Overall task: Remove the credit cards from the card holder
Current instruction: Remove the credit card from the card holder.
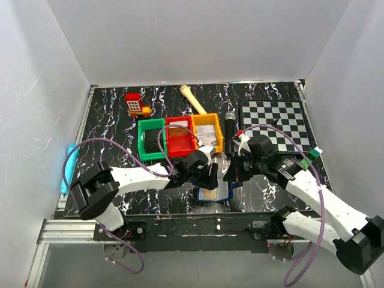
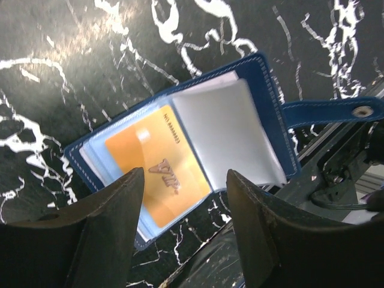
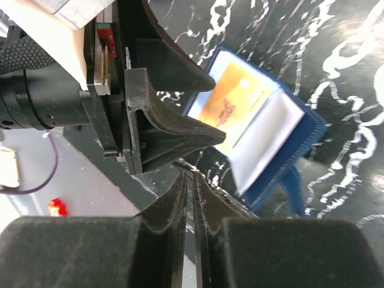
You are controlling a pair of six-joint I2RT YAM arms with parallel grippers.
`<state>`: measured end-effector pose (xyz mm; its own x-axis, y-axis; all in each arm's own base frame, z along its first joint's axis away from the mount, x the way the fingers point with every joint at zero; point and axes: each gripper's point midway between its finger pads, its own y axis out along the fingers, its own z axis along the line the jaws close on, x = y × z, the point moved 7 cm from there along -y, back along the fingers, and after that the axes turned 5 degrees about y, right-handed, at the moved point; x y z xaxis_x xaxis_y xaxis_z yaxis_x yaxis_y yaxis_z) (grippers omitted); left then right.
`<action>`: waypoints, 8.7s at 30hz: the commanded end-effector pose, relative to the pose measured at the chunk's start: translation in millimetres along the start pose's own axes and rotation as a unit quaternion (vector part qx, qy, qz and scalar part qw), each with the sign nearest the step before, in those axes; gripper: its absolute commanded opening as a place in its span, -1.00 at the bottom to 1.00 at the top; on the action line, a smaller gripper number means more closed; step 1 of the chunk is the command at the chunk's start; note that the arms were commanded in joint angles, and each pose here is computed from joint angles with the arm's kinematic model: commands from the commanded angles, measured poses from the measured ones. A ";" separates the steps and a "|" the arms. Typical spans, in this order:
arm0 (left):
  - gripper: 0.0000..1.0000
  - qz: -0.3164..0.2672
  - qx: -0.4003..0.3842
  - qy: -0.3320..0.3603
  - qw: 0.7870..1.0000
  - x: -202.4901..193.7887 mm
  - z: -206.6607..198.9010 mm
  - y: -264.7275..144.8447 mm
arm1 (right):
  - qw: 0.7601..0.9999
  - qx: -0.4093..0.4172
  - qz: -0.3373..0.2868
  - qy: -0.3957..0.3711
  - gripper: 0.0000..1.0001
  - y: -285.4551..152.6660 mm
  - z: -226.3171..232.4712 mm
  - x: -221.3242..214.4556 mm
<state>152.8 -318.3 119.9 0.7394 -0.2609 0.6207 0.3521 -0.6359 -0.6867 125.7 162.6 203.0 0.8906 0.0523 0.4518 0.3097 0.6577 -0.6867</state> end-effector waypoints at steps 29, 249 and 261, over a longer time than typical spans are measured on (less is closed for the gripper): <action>-0.13 0.012 -0.006 -0.064 0.998 -32.1 11.4 -23.4 | 0.989 -0.042 0.086 0.116 -0.81 87.7 -54.6 -55.4; -0.65 0.022 -0.019 -0.071 0.997 -57.8 32.7 15.5 | 0.974 0.168 -0.049 0.141 -0.13 95.3 -35.7 -45.4; -0.66 0.017 -0.034 -0.073 0.997 -61.5 32.2 14.9 | 0.968 0.190 -0.036 0.157 -0.09 102.0 -33.3 -45.5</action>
<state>143.4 -301.2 77.5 0.8039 -0.1203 0.5824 0.3352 -0.7172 -0.6109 124.1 192.0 76.8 0.9548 -0.2047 0.2157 0.2867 0.8262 -0.4849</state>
